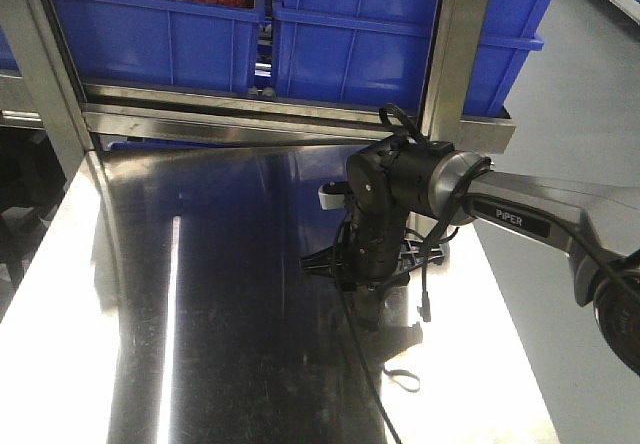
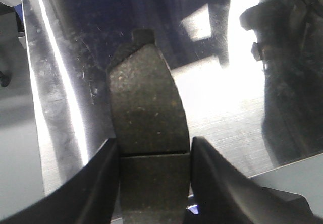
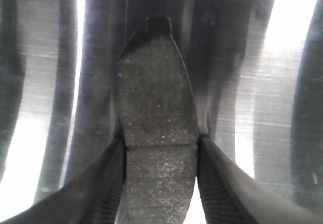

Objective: Move and align brake pads A on conveyor
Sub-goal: 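Close the right gripper on the brake pad, then lift the brake pad with the right gripper and retract the arm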

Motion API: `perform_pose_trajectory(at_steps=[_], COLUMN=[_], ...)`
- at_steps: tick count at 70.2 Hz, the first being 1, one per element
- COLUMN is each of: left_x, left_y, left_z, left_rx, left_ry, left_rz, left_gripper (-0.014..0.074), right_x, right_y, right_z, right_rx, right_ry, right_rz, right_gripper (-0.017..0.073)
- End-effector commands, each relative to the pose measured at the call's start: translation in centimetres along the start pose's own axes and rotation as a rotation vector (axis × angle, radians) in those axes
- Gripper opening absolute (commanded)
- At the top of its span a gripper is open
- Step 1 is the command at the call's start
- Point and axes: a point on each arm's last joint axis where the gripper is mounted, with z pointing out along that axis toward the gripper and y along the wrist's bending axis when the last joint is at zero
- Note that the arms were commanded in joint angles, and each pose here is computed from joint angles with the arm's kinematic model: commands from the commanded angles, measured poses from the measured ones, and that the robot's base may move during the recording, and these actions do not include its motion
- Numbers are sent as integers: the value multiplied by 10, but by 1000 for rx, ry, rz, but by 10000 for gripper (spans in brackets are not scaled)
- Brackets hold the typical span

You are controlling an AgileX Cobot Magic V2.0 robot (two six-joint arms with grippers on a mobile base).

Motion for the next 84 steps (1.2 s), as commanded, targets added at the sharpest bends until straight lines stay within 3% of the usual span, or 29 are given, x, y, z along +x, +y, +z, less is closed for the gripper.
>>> perform_pose_trajectory(at_steps=[1, 20, 44, 67, 84], left_x=[-12, -12, -12, -12, -12], left_y=[-2, -2, -2, -2, -2], left_z=[-8, -8, -8, -8, -8], left_rx=[18, 18, 18, 18, 18], left_ry=[-99, -99, -99, -99, -99], left_rz=[-6, -6, -6, -6, -6], left_gripper=[-6, -6, -6, -6, -6], right_x=[-5, -9, -3, 35, 76], right_y=[-2, -31, -65, -78, -89], right_z=[-19, -60, -126, -141, -142], right_rx=[-10, 15, 14, 9, -38], right_ry=[-80, -151, -289, -383, -475], right_rz=[8, 14, -25, -54, -21], right_gripper=[36, 39, 39, 39, 39])
